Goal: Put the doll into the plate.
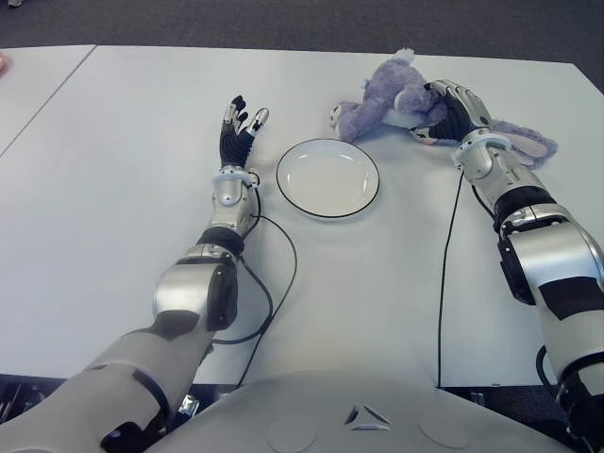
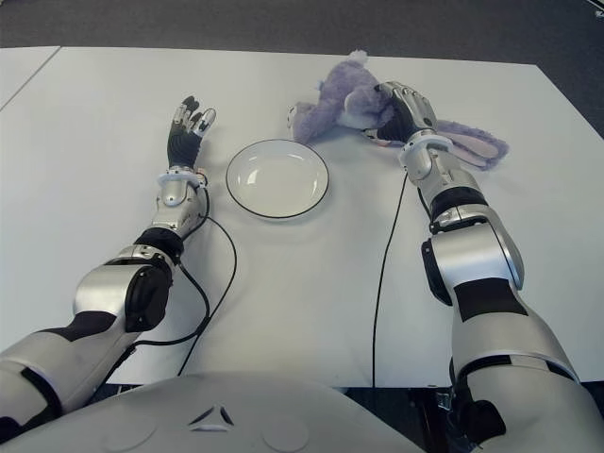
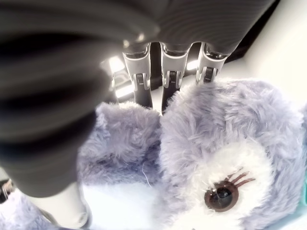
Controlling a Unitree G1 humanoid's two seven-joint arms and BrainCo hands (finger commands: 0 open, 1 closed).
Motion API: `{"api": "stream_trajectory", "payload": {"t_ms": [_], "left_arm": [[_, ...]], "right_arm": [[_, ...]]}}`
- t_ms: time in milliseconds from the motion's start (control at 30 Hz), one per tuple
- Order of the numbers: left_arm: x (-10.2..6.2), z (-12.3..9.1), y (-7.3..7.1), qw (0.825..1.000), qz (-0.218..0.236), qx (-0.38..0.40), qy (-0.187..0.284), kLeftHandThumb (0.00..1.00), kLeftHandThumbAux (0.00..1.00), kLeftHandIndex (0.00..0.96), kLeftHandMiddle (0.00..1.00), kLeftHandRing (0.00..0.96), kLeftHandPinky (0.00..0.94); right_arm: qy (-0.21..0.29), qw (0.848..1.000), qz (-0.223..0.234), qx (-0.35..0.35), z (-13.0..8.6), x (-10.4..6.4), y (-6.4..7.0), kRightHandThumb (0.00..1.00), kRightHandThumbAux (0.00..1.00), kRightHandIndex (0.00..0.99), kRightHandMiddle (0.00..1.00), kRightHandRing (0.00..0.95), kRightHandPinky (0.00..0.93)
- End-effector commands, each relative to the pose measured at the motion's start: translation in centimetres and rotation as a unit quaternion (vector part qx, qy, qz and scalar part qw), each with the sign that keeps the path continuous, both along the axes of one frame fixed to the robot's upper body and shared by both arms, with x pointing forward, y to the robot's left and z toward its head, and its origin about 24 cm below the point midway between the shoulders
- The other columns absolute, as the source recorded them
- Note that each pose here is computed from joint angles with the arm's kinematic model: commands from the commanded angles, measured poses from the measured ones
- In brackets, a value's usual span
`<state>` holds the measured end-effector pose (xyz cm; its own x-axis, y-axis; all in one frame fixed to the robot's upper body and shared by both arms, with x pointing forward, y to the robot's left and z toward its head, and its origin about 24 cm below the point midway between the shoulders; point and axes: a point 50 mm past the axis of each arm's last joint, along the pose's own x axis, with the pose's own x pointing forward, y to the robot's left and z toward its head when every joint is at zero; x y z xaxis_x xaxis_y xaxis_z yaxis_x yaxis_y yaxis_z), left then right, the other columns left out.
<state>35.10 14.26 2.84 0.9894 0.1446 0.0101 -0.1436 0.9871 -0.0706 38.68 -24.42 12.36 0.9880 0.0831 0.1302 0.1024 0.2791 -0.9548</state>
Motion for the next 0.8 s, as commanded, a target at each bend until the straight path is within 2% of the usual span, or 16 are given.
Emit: {"api": "stream_trajectory", "payload": {"t_ms": [33,433,600,700,800], "left_arm": [[-7.6,-10.3,0.0,0.973,0.011,-0.037,0.227,0.0,0.495,0.106,0.088,0.079,0.072],[-7.5,-10.1,0.0,0.975,0.01,-0.053,0.216,0.0,0.487,0.105,0.083,0.069,0.057],[-7.5,-10.2,0.1,0.972,0.015,-0.061,0.226,0.0,0.491,0.109,0.081,0.068,0.063],[-7.6,-10.3,0.2,0.972,0.015,-0.059,0.227,0.0,0.493,0.11,0.081,0.068,0.064],[-7.6,-10.2,0.1,0.973,0.015,-0.057,0.225,0.0,0.495,0.109,0.081,0.067,0.065]], "right_arm": [[0.064,0.996,-0.04,-0.05,-1.7,-1.0,-2.4,0.243,0.813,0.207,0.178,0.148,0.157],[0.071,0.992,-0.067,-0.074,-1.2,-1.0,-3.7,0.28,0.828,0.238,0.193,0.157,0.175],[0.092,0.989,-0.099,-0.061,-1.7,-1.5,-4.9,0.302,0.817,0.238,0.199,0.163,0.175],[0.1,0.988,-0.107,-0.049,-1.9,-1.5,-4.9,0.33,0.807,0.239,0.206,0.178,0.207],[0.119,0.985,-0.121,-0.019,-3.1,-1.6,-4.4,0.366,0.794,0.233,0.211,0.191,0.226]]}}
